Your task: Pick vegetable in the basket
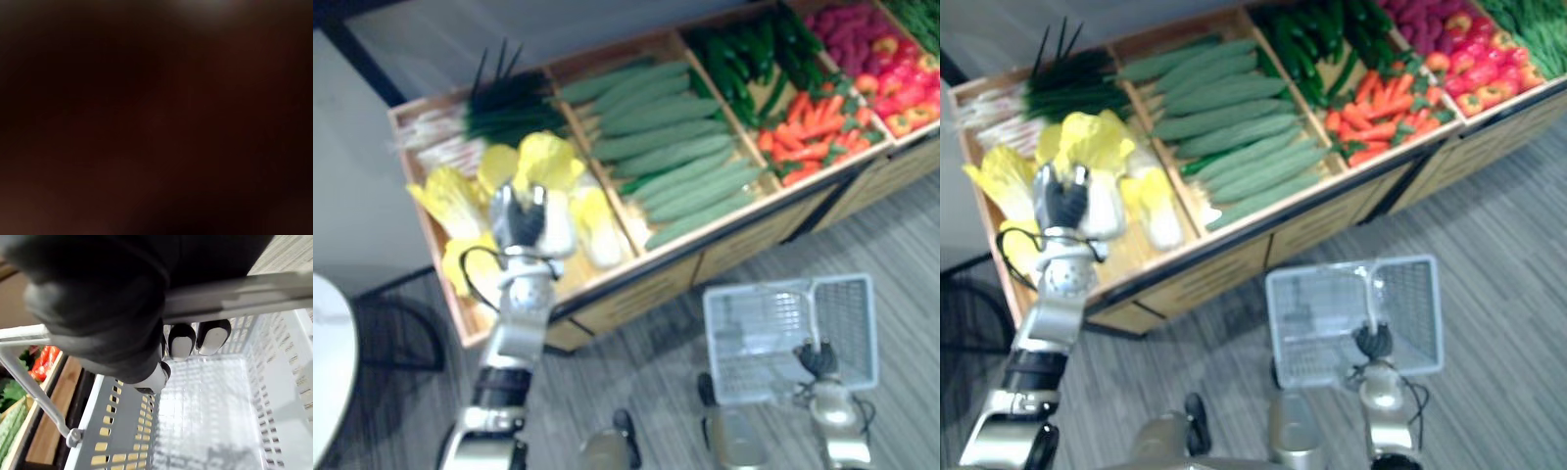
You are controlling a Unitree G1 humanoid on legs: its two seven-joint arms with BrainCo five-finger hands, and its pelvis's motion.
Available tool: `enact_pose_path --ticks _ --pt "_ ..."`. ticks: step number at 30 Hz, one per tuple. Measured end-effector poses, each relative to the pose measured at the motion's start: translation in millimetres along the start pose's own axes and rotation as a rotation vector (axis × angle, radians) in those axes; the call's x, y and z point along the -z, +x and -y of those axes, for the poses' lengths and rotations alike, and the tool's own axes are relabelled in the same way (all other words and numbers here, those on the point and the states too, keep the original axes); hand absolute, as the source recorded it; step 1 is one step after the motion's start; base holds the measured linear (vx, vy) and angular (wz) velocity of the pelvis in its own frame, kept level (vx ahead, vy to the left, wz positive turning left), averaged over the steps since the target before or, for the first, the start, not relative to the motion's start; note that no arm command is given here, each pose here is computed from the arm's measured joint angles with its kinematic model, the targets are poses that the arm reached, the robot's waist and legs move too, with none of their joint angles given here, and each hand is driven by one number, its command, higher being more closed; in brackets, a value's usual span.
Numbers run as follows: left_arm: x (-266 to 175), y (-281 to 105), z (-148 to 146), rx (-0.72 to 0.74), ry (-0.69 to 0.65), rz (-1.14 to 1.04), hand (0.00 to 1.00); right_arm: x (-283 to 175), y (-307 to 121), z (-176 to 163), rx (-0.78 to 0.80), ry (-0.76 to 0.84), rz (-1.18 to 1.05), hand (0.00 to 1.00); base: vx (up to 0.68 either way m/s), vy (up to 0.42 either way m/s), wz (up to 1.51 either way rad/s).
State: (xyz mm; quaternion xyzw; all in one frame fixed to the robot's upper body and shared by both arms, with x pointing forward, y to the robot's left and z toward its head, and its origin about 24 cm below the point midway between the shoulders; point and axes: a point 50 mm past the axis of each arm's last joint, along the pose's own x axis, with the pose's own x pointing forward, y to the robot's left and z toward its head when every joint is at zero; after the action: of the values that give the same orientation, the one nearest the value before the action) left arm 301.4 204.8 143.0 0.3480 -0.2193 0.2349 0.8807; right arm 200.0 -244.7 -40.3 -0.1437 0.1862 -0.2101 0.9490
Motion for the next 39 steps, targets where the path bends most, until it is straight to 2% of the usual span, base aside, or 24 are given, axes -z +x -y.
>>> enact_pose_path --ticks 6,11,13,18,22,25,32,36,37,39 --pt "-16 -10 16 0.026 -0.022 0.034 1.0 -20 0 -18 -0.035 0.046 0.067 1.0 0.01 0.049 -0.86" --pt "-3 -36 26 0.105 -0.018 -0.027 1.0 -49 -5 -52 -0.18 0.019 0.188 1.0 0.05 -0.01 -1.45" --pt "-1 -59 43 0.206 -0.047 -0.069 1.0 -68 -12 -72 -0.26 0.03 0.265 1.0 -0.01 -0.102 -1.73" --pt "12 -106 84 0.409 -0.081 -0.211 1.0 -66 -32 -99 -0.421 -0.011 0.283 1.0 0.19 -0.144 -1.36" --pt "25 -151 89 0.524 -0.082 -0.318 1.0 -67 -49 -122 -0.563 -0.023 0.301 1.0 0.21 -0.132 -1.62" --pt "18 -176 99 0.588 -0.146 -0.375 1.0 -71 -60 -134 -0.634 -0.004 0.312 1.0 0.28 0.078 -1.46" --pt "10 -180 105 0.592 -0.189 -0.39 1.0 -93 -79 -151 -0.769 0.044 0.396 1.0 0.25 0.11 -0.34" --pt "6 -193 118 0.704 -0.191 -0.395 1.0 -103 -87 -155 -0.815 0.063 0.438 1.0 0.36 0.186 -0.29" --pt "8 -199 122 0.742 -0.181 -0.4 0.0 -102 -89 -157 -0.823 0.069 0.435 1.0 0.32 0.141 -0.08" --pt "11 -202 122 0.767 -0.164 -0.403 0.0 -101 -91 -158 -0.844 0.073 0.429 1.0 0.4 0.176 -0.24"
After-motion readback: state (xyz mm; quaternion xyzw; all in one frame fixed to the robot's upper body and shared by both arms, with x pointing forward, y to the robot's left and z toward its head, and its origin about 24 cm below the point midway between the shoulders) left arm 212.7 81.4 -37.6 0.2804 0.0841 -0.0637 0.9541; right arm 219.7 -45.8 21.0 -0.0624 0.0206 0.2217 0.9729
